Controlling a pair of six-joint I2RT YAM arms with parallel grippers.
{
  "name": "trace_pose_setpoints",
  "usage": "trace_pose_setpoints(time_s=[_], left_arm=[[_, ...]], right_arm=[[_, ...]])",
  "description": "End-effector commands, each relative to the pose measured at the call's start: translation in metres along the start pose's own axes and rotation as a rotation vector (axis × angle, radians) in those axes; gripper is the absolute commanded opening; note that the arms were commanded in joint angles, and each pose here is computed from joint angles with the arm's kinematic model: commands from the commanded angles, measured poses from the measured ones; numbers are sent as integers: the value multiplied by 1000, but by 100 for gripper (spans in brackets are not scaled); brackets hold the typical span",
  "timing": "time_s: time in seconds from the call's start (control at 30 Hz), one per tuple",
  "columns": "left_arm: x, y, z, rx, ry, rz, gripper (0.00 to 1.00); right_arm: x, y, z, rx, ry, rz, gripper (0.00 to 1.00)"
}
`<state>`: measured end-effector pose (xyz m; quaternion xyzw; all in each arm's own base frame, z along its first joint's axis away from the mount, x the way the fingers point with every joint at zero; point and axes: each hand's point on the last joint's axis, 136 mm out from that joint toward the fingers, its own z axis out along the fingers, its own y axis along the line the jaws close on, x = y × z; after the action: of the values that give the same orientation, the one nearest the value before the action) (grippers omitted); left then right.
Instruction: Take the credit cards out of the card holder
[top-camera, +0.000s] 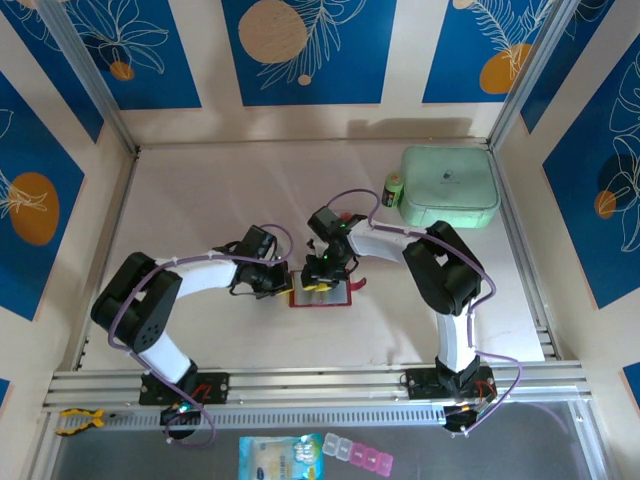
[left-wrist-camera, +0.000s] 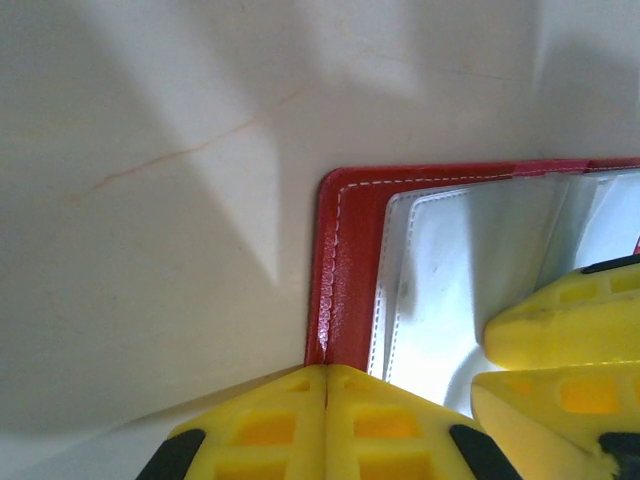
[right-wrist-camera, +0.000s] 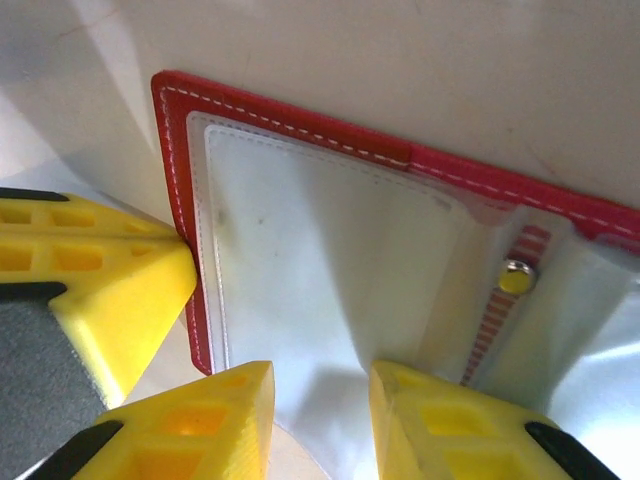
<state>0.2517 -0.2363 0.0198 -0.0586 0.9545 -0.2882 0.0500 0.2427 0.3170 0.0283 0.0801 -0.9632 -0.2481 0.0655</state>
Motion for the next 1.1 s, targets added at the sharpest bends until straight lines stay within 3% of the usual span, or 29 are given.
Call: trace_pose_setpoints(time_s=[0.0,0.13,0.27,0.4,0.43,0.5,0.53,0.6,0.77,0.93,1.07], left_arm=[[-2,15,-8,-71,-12,1,0],[-13,8,-23,-77,-59,41,8],[-30,9,-47,-166,-148,115,24],[-49,12,-79,-267,-249,187,50],[-53,13,-87,-290,-271,201,57],[-60,16,-100,-332,-305,219,83],[-64,19,-106,-353,-319,225,91],[-69,24,-115,-384,-339,232,100],[-84,45,-139,-507,-417,269,100],[-104,76,-163,-694,-539,305,100],[-119,100,-181,-879,-664,330,100]], right_arm=[[3,0,-20,-2,-23,-15,32],[2,-4,-37,2,-63,-40,33],[-2,-17,-58,52,-114,-47,50],[-5,-37,-82,100,-171,-39,79],[-7,-43,-88,112,-186,-36,83],[-9,-55,-101,131,-219,-26,88],[-12,-62,-108,142,-239,-20,96],[-16,-75,-122,168,-286,-10,99],[-33,-117,-157,261,-434,10,99],[-58,-165,-181,427,-625,-27,99],[-78,-186,-187,458,-767,-112,99]])
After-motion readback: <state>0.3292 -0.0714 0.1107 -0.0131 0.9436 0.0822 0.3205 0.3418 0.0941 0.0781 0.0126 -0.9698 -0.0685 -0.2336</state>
